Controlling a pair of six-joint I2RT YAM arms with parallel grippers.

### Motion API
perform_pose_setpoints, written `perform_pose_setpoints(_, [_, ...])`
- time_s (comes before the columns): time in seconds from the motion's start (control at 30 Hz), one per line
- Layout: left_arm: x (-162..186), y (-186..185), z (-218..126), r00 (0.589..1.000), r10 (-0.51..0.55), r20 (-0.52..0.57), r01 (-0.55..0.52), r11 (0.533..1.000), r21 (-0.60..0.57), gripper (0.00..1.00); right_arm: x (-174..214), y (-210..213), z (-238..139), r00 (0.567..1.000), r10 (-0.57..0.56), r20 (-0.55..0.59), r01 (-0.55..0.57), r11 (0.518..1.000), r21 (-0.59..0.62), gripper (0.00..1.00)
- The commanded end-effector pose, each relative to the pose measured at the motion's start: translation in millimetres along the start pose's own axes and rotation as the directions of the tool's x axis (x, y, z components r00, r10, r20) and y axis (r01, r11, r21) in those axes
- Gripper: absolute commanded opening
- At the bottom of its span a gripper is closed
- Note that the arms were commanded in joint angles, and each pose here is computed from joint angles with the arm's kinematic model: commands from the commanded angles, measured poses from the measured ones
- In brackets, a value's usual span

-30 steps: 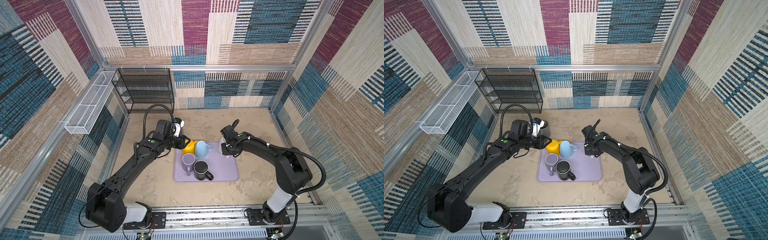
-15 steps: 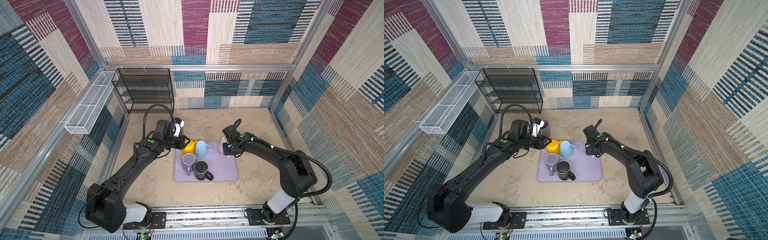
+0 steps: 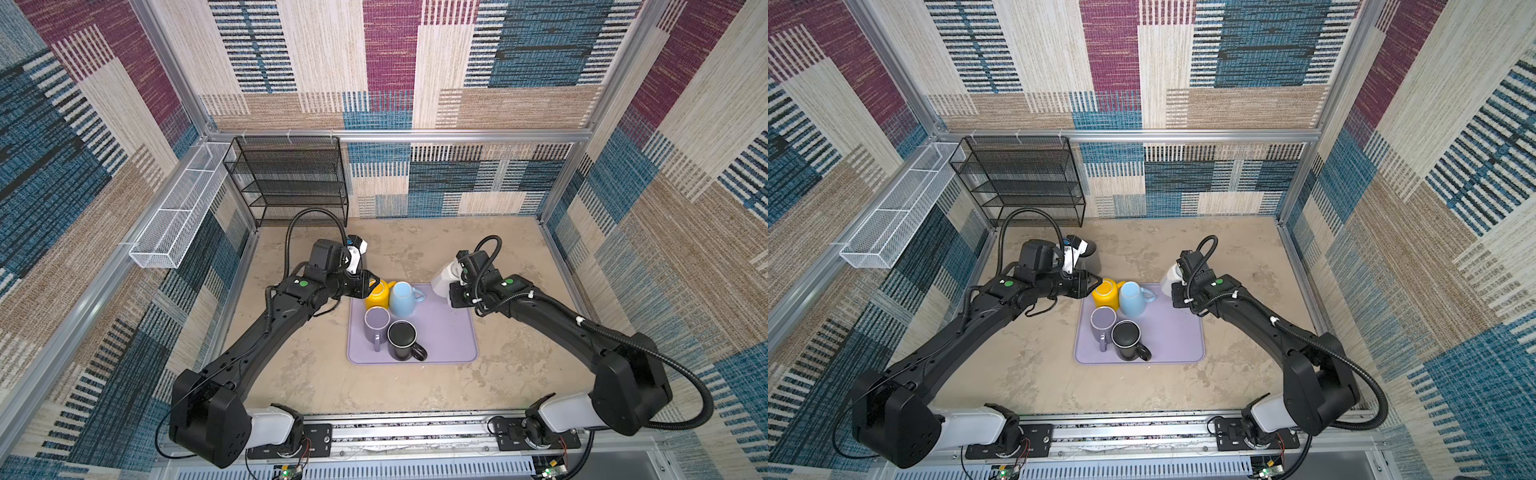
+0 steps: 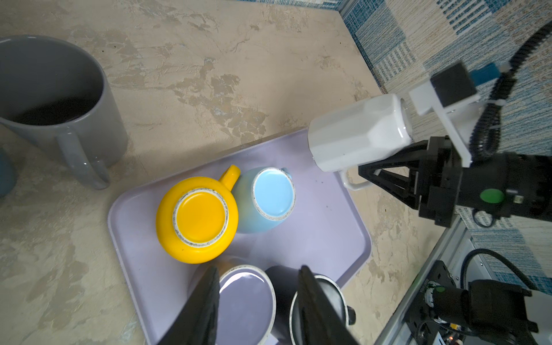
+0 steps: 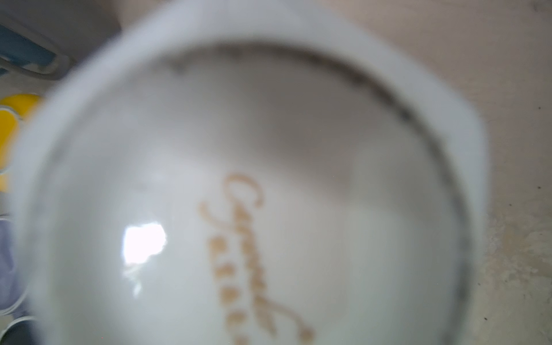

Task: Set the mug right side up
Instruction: 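Lift the white mug off the tray with the right gripper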

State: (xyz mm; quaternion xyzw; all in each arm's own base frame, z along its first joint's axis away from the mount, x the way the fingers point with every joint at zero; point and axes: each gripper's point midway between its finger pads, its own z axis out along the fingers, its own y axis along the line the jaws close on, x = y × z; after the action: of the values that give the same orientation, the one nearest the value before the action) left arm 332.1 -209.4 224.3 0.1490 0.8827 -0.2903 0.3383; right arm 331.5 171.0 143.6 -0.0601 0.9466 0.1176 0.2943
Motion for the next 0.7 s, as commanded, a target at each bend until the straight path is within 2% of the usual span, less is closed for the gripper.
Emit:
perform_pose_setpoints(0.0, [-7.3,-4.2,-3.8,1.0,0.005,0.028,-0.005,1.0,0.012,0.4,-40.2,24.0,-21.7,0.981,-0.018,0.195,0.043,0.992,-0.122,0.0])
perform_pose_setpoints(0.1, [-9.0,-7.5,-3.8,0.999,0.002,0.036,-0.003,1.0,0.029,0.4,-51.4,39.8,-41.3,0.955,-0.036,0.293,0.101,0.973,-0.21,0.0])
perform_pose_setpoints(0.27, [-11.1,-13.9,-5.5,0.999,0.001,0.041,-0.003,0.998,0.062,0.4,-64.0,68.0,-74.4,0.906,-0.05,0.42,0.211,0.914,-0.347,0.0])
perform_pose_setpoints(0.47, [-14.6,-17.6,-9.0,0.998,-0.004,0.062,-0.001,0.997,0.079,0.42,-75.0,87.1,-103.6,0.871,-0.05,0.489,0.286,0.861,-0.42,0.0])
perform_pose_setpoints(0.67, [-21.0,-32.2,-11.7,0.995,-0.006,0.097,-0.009,0.987,0.161,0.42,-79.6,102.7,-127.8,0.835,-0.029,0.55,0.348,0.802,-0.486,0.0])
